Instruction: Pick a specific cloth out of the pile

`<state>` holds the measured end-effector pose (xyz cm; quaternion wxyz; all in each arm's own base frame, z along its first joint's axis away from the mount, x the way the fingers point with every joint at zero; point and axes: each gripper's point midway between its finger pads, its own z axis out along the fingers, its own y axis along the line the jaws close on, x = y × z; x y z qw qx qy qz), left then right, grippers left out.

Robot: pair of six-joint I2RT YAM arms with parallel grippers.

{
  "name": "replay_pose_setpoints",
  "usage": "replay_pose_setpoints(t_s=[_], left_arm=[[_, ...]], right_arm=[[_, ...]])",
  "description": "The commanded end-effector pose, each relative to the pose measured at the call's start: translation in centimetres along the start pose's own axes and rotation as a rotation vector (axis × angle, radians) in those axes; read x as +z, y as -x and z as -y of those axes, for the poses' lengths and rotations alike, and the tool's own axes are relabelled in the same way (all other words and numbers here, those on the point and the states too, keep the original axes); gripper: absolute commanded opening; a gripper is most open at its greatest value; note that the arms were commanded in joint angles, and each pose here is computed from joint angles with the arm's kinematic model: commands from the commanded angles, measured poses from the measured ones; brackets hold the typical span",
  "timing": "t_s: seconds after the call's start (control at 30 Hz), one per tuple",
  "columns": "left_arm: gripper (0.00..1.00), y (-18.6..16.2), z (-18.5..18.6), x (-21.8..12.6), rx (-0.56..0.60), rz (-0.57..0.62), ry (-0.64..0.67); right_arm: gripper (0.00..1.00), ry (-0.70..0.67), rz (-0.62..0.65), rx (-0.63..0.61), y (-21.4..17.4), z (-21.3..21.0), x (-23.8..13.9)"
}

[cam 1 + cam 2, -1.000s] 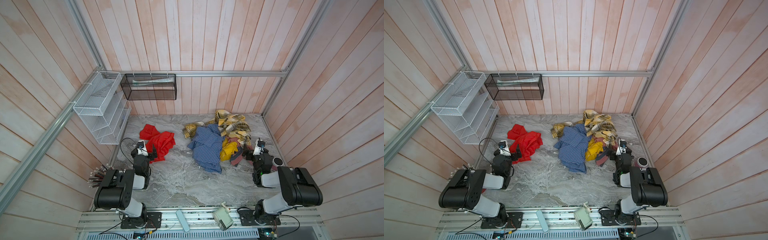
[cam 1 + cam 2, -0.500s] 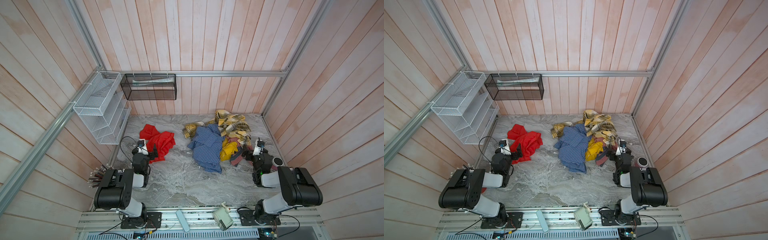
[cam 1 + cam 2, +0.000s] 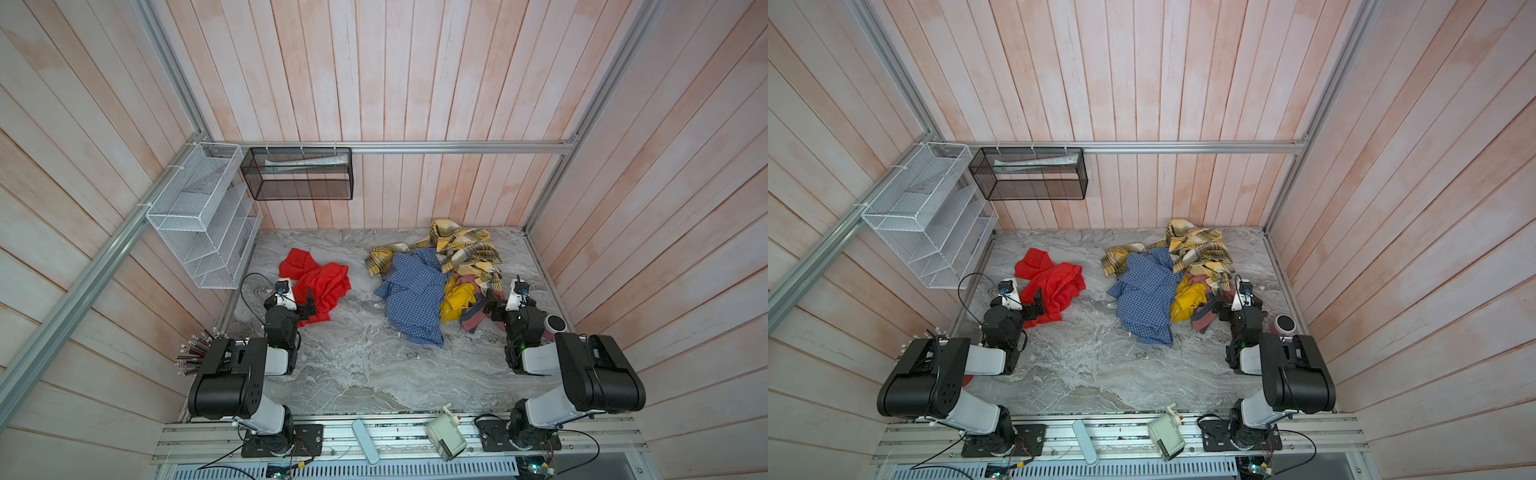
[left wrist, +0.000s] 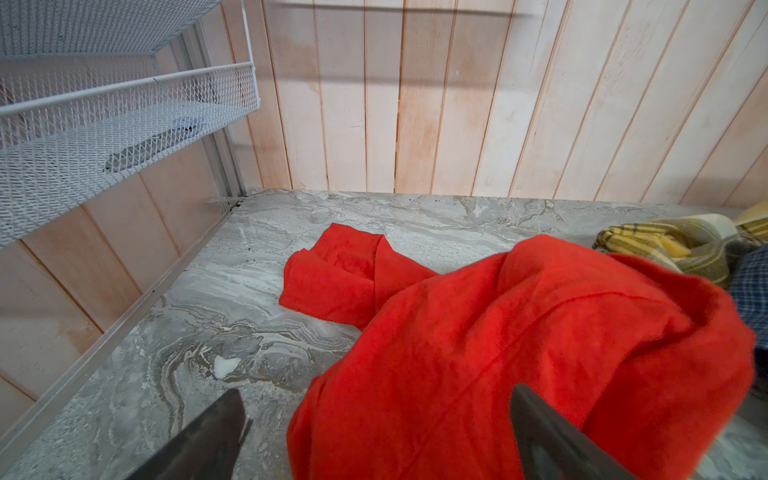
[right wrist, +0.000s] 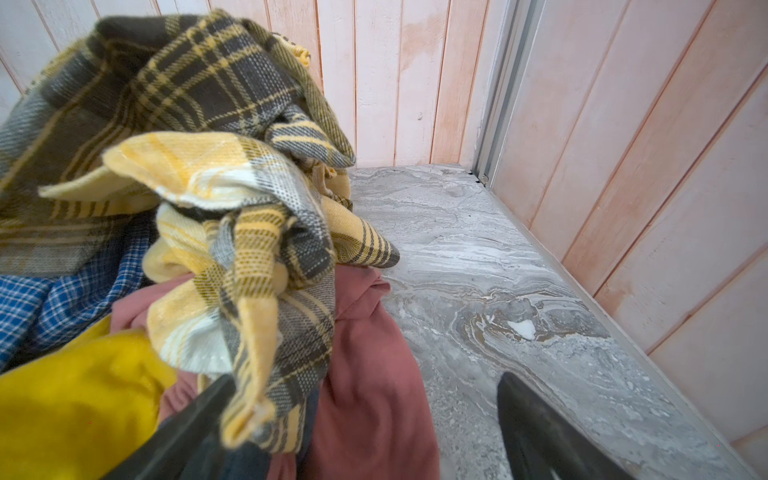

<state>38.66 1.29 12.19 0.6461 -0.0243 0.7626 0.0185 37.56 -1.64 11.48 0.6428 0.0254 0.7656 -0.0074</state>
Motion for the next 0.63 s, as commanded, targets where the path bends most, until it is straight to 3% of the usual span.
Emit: replay_pose_setpoints(t_s=[0.0,0.6], left_arm=[[1.00,0.65,0.27,0.18,-0.008,0.016,-0.017],[1.00,0.64,0.27,0.22,-0.007,0.016,-0.017]], right_arm=[[0.98,0.003,0.022,0.002,1.00,0.03,0.20],[0.98,0.003,0.021,0.002,0.96,0.03,0.21]])
